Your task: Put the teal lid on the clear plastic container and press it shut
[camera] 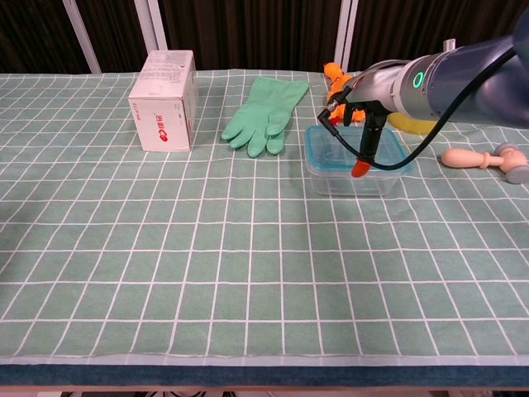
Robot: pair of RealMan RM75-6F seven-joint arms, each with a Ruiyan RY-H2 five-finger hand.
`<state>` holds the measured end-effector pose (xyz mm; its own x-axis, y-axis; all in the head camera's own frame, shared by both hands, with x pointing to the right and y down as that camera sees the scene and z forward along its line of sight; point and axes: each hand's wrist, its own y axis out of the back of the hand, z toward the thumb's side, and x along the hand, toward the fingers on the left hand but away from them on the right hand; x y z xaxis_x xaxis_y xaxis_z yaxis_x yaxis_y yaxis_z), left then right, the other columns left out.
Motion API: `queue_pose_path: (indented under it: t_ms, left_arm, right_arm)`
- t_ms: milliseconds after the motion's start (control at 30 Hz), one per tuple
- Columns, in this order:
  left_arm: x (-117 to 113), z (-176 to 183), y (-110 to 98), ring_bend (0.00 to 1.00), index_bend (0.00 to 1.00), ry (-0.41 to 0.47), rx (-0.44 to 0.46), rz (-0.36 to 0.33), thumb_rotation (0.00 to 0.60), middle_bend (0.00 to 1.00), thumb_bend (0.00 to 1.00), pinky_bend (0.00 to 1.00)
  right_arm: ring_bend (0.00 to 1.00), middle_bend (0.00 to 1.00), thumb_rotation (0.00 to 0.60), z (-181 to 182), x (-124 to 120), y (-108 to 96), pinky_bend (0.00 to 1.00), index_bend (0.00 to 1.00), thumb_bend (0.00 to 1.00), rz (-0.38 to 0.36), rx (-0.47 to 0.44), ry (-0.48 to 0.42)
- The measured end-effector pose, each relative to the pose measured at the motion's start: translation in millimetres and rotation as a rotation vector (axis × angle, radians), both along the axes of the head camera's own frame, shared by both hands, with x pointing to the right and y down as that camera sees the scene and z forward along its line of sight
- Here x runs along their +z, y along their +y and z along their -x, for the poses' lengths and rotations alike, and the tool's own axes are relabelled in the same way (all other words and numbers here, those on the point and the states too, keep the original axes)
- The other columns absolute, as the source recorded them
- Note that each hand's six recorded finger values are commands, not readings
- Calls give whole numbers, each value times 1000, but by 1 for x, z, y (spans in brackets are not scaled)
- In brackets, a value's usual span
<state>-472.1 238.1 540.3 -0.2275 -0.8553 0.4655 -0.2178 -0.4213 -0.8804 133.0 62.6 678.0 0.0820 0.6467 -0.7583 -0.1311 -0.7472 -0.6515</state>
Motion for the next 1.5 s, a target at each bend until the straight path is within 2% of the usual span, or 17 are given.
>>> queue_pose_path:
  t_ms: [833,1233,1500]
  left_arm:
    - [-1,0,0,0,106,-1,-1,1,600,0,752,0]
    - [-1,0,0,0,106,-3,-4,0,600,0,752,0]
    - [-1,0,0,0,106,-4,-5,-1,600,0,752,0]
  right_arm:
    - [95,456,600,3,4,1,0,0,206,4,4,16]
    - [10,216,600,-1,1,2,0,0,205,14,8,23]
    - [0,144,600,-2,1,3,0,0,205,31,9,31]
